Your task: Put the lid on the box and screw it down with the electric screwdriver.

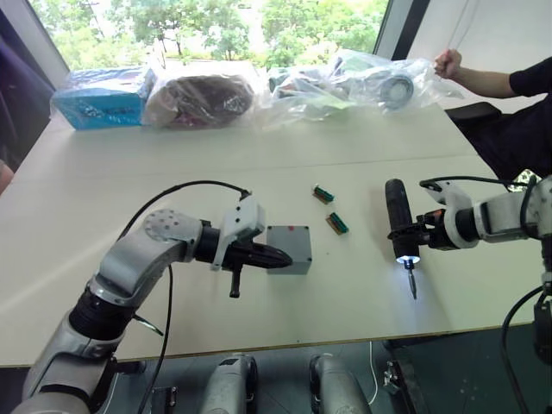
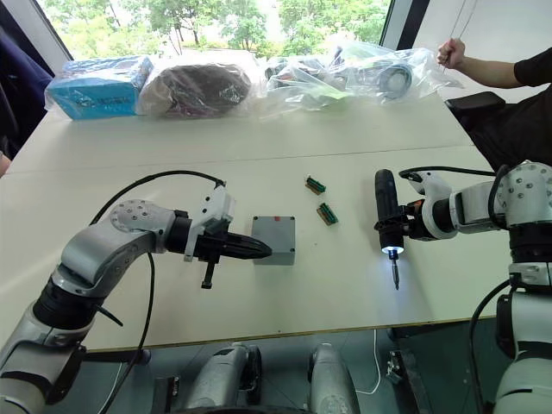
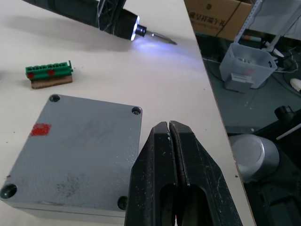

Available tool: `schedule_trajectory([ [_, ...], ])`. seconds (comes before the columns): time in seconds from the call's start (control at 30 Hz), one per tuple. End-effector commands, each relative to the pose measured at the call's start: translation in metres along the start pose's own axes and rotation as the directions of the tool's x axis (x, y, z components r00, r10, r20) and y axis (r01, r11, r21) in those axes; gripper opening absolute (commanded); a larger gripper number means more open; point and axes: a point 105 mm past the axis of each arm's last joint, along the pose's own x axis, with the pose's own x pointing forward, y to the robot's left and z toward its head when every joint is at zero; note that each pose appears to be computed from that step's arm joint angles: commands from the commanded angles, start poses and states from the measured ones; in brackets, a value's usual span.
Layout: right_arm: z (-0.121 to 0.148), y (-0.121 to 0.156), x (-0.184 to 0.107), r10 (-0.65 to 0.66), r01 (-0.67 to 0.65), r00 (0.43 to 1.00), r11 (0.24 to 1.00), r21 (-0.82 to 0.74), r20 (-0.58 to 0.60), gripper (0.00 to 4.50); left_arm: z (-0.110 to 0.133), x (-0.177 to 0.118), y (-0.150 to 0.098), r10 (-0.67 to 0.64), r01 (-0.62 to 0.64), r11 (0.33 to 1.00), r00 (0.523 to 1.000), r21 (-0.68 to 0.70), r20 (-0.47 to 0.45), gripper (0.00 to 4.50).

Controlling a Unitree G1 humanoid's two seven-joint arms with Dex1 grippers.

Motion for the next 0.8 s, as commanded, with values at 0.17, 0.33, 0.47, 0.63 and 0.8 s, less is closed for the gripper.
schedule_trajectory([
  [0.17, 0.004, -0.007, -0.003, -0.054, 0.053, 0.998, 0.998, -0.029, -0.027, 3.28, -0.009, -0.006, 0.003, 0.047, -0.046, 0.999, 0.998, 0.018, -0.037, 0.00],
  [0.33, 0.015, -0.003, -0.012, -0.056, 0.059, 0.998, 0.994, -0.089, 0.028, 4.41, -0.013, -0.029, 0.023, 0.148, -0.149, 0.988, 0.988, -0.037, -0.033, 0.00],
  [0.47, 0.039, 0.012, -0.037, -0.008, 0.032, 0.986, 0.990, -0.140, 0.169, 4.41, -0.011, -0.060, 0.046, 0.272, -0.273, 0.959, 0.962, -0.074, -0.026, 0.00],
  [0.63, 0.046, 0.059, -0.067, 0.182, -0.083, 0.945, 0.937, -0.340, 0.270, 4.41, -0.017, -0.072, 0.056, 0.309, -0.313, 0.946, 0.950, -0.086, -0.050, 0.00],
  [0.8, -0.004, 0.098, -0.032, 0.316, -0.158, 0.936, 0.770, -0.619, 0.155, 4.41, -0.032, -0.045, 0.062, 0.300, -0.304, 0.950, 0.952, -0.068, -0.069, 0.00],
])
